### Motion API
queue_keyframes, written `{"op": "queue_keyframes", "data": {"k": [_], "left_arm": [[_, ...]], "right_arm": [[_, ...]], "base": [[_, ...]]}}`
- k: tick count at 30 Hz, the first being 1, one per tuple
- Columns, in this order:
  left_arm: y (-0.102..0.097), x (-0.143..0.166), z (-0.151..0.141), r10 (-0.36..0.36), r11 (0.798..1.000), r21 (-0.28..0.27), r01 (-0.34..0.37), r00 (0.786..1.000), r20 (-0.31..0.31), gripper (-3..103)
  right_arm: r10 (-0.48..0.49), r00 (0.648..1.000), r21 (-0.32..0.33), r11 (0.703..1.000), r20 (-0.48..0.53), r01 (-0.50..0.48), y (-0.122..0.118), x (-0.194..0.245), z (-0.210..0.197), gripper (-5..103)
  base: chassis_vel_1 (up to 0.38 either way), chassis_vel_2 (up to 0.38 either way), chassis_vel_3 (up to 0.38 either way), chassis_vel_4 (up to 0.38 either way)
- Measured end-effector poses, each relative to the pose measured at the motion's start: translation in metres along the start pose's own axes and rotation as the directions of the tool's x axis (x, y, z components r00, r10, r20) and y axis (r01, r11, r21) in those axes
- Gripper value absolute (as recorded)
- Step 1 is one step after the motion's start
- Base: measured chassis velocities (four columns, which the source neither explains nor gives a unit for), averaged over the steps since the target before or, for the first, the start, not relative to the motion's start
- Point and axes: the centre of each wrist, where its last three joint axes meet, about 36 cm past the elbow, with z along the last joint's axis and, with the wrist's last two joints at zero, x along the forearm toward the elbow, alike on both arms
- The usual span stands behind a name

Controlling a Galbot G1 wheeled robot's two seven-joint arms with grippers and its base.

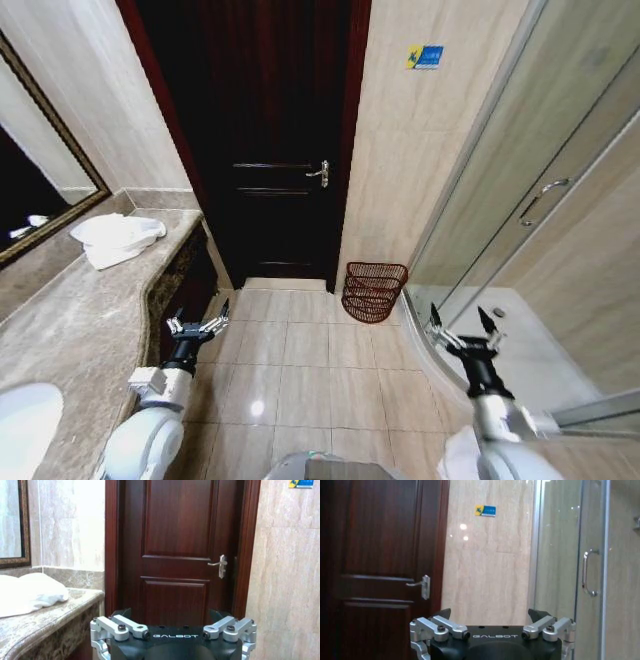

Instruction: Discard the used towel into the hamper.

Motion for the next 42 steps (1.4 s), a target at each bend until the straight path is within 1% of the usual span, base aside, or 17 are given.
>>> {"op": "queue_keyframes", "data": {"k": [3,4,5,8,11,14,16,19,20,22,25,31,34,36,39,40,42], "left_arm": [[0.0,0.0,0.0,0.0,1.0,0.0,0.0,1.0,0.0,100],[-0.004,0.001,0.001,0.0,1.0,0.001,0.0,1.0,0.0,100],[-0.009,0.002,0.001,0.001,1.0,0.004,-0.001,1.0,0.0,100],[-0.018,0.005,0.002,-0.003,1.0,0.015,0.003,1.0,0.0,100],[-0.025,0.006,0.001,-0.001,1.0,0.017,0.001,1.0,0.002,100],[-0.048,0.009,-0.003,0.007,1.0,0.028,-0.007,1.0,0.016,100],[-0.053,0.009,-0.004,0.008,1.0,0.03,-0.009,1.0,0.019,100],[-0.075,0.011,-0.012,0.012,0.999,0.041,-0.013,0.999,0.039,100],[-0.075,0.011,-0.012,0.012,0.999,0.041,-0.013,0.999,0.039,100],[-0.089,0.012,-0.02,0.01,0.999,0.048,-0.013,0.998,0.054,100],[-0.097,0.012,-0.025,0.01,0.999,0.051,-0.013,0.998,0.064,100],[-0.098,0.012,-0.025,0.009,0.999,0.052,-0.012,0.998,0.066,100],[-0.091,0.012,-0.02,0.013,0.998,0.053,-0.02,0.991,0.132,100],[-0.086,0.013,-0.02,0.0,0.998,0.059,-0.008,0.991,0.137,100],[-0.078,0.017,-0.025,-0.021,0.998,0.061,0.013,0.991,0.13,100],[-0.078,0.017,-0.025,-0.021,0.998,0.061,0.013,0.991,0.13,100],[-0.078,0.021,-0.029,-0.033,0.995,0.096,0.024,0.995,0.093,100]], "right_arm": [[0.008,1.0,0.02,1.0,-0.006,-0.008,0.001,-0.008,-0.002,100],[-0.066,0.994,0.066,0.996,0.09,0.06,0.012,-0.016,-0.022,100],[-0.081,0.989,0.078,0.994,0.123,0.072,0.013,-0.018,-0.029,100],[-0.097,0.985,0.092,0.992,0.145,0.084,0.013,-0.02,-0.034,100],[-0.102,0.985,0.075,0.993,0.139,0.092,0.014,-0.018,-0.037,100],[-0.089,0.99,0.061,0.995,0.112,0.083,0.018,-0.011,-0.039,100],[-0.079,0.992,0.058,0.996,0.103,0.074,0.019,-0.009,-0.039,100],[-0.027,0.998,0.027,0.999,0.048,0.026,0.023,0.003,-0.029,100],[-0.027,0.998,0.027,0.999,0.048,0.026,0.023,0.003,-0.029,100],[-0.009,1.0,0.012,1.0,0.011,0.009,0.027,0.012,-0.021,100],[-0.008,1.0,0.007,1.0,-0.013,0.009,0.03,0.017,-0.013,100],[-0.032,0.999,0.029,0.999,0.029,0.031,0.028,0.016,-0.006,100],[-0.033,0.997,0.015,0.999,0.077,0.032,0.028,0.012,-0.012,100],[-0.03,0.996,0.009,1.0,0.084,0.029,0.028,0.012,-0.012,100],[-0.021,0.995,-0.031,0.999,0.093,0.024,0.027,0.012,-0.01,100],[-0.021,0.995,-0.031,0.999,0.093,0.024,0.027,0.012,-0.01,100],[-0.021,0.994,-0.038,0.999,0.104,0.025,0.025,0.012,-0.007,100]], "base": [[0.0,0.0,0.0,0.0],[0.0,0.0,0.0,0.0],[0.0,0.0,0.0,0.0],[0.0,0.0,0.0,0.0],[0.0,0.0,0.0,0.0],[0.0,0.0,0.0,0.0],[0.0,0.0,0.0,0.0],[0.0,0.0,0.0,0.0],[0.0,0.0,0.0,0.0],[0.0,0.0,0.0,0.0],[0.0,0.0,0.0,0.0],[0.0,0.0,0.0,0.0],[0.0,0.0,0.0,0.0],[0.0,0.0,0.0,0.0],[0.0,0.0,0.0,0.0],[0.0,0.0,0.0,0.0],[0.0,0.0,0.0,0.0]]}}
